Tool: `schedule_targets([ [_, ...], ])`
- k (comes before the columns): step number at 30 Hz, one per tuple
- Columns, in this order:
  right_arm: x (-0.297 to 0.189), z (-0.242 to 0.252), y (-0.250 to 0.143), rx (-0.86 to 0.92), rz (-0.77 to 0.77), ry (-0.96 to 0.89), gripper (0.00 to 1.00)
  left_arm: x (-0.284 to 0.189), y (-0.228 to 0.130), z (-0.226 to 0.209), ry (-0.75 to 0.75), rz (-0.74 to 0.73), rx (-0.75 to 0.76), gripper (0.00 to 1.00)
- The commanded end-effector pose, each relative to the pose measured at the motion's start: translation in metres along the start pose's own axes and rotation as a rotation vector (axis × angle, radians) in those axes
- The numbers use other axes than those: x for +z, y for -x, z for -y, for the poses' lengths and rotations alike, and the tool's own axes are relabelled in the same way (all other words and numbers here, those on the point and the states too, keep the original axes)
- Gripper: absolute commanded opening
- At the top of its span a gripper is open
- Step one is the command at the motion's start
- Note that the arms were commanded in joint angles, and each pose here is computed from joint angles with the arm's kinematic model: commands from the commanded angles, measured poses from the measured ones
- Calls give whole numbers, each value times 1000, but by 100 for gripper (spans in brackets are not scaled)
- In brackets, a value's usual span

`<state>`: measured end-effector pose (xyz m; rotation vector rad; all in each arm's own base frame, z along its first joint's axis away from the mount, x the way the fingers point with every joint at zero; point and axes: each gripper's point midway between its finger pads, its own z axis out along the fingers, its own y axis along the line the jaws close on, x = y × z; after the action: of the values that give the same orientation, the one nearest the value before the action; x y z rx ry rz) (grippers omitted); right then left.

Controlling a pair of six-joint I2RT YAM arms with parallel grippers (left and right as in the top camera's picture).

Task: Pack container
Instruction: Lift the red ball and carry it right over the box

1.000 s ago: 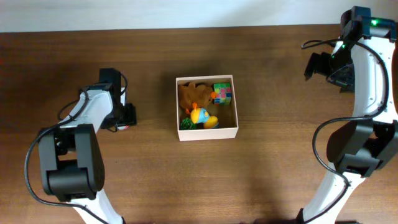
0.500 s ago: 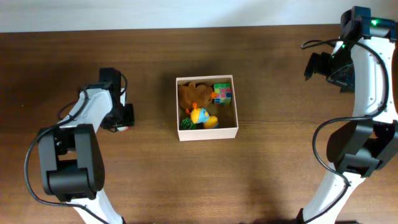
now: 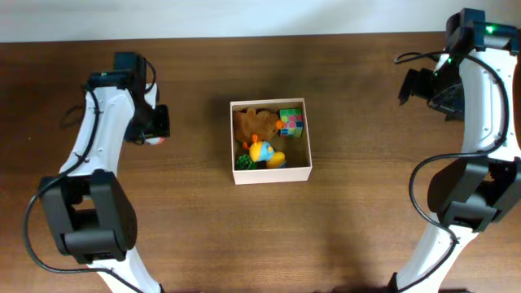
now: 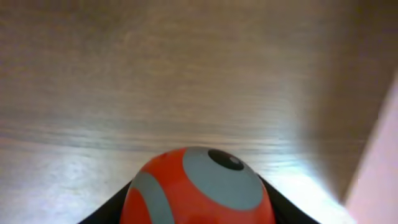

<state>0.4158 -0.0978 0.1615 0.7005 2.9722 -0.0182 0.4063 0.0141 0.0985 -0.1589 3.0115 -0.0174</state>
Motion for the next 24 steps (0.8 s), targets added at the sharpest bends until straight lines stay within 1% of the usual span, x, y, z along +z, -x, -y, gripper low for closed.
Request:
schedule_targets([
  [1,-7,1,3,4,21,6,99,-21,12,34,-116,39,93,46],
  [6,-7,1,3,4,21,6,99,-41,11,74,-146,57,253,46],
  [12,-7,1,3,4,21,6,99,-56,-5,139,-176,74,469,46],
  [18,-7,1,3,4,21,6,99,-63,-38,207,-210,75,675,46],
  [24,-7,1,3,4,21,6,99,-67,-78,260,-232,75,883,46],
])
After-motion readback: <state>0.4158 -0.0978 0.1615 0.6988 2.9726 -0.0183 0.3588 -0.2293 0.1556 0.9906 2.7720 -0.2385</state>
